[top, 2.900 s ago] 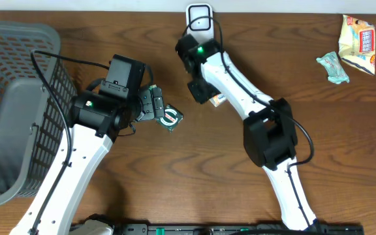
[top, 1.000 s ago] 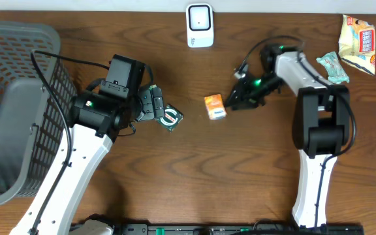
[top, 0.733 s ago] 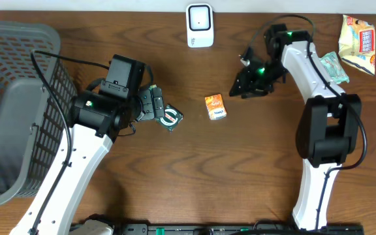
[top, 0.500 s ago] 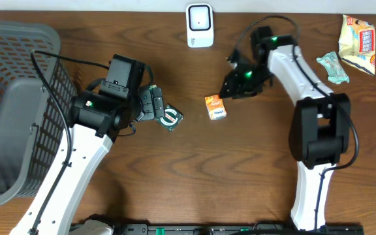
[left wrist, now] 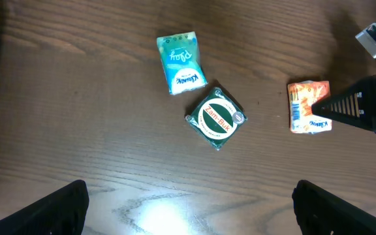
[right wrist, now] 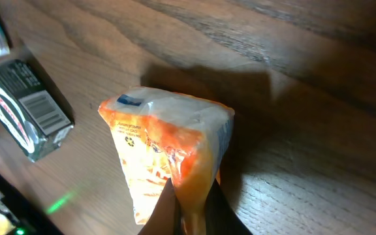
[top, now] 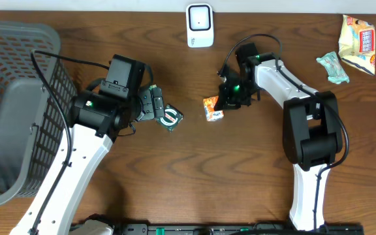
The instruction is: Scan the item barcode
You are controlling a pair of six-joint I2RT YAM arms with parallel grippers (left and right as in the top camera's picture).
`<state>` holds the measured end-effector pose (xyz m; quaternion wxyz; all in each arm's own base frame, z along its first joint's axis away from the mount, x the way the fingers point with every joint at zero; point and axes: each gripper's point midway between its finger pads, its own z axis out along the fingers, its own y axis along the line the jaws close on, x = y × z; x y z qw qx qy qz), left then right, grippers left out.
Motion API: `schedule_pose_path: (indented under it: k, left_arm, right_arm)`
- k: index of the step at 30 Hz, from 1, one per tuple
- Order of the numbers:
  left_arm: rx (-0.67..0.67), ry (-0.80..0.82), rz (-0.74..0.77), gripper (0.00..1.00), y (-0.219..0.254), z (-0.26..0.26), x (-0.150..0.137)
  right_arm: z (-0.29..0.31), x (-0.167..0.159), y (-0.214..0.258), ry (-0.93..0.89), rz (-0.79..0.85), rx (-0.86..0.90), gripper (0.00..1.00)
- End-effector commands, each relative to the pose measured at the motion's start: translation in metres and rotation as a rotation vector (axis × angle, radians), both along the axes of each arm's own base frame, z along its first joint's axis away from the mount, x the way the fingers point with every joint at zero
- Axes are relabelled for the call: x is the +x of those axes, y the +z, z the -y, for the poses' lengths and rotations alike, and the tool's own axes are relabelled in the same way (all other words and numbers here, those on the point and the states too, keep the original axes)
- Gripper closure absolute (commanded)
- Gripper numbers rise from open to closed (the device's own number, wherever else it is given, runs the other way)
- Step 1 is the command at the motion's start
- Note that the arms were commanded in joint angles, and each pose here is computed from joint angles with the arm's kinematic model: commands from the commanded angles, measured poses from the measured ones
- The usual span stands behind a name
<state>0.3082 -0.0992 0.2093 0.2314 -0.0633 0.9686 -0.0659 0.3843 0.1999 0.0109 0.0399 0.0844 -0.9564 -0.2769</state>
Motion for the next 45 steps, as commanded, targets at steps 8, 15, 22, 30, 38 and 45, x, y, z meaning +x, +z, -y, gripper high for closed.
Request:
schedule_pose_path:
  k: [8, 15, 22, 30, 38, 45]
  left_arm:
    - [0.005, 0.001, 0.019, 0.02, 0.006, -0.001, 0.002]
    - [0.005, 0.001, 0.019, 0.03, 0.006, -0.001, 0.002]
    - [0.005, 0.001, 0.019, 0.02, 0.006, -0.001, 0.002]
    - [0.005, 0.001, 0.019, 0.02, 0.006, -0.001, 0.002]
    - [0.005, 0.001, 0.019, 0.02, 0.006, -0.001, 0.002]
    - [0.005, 0.001, 0.019, 0.02, 0.006, -0.001, 0.002]
  right_arm:
    - [-0.037, -0.001, 0.107, 0.101, 0.101, 0.57, 0.99]
    - [-0.009, 0.011, 0.181, 0.093, 0.253, 0.833, 0.99]
    - [0.022, 0.022, 0.204, 0.087, 0.39, 0.953, 0.99]
    - [0.026, 0.024, 0.208, 0.12, 0.464, 0.973, 0.99]
    - [0.017, 0.023, 0.207, 0.162, 0.492, 0.969, 0.99]
    - [0.011, 0.022, 0.198, 0.173, 0.48, 0.92, 0.99]
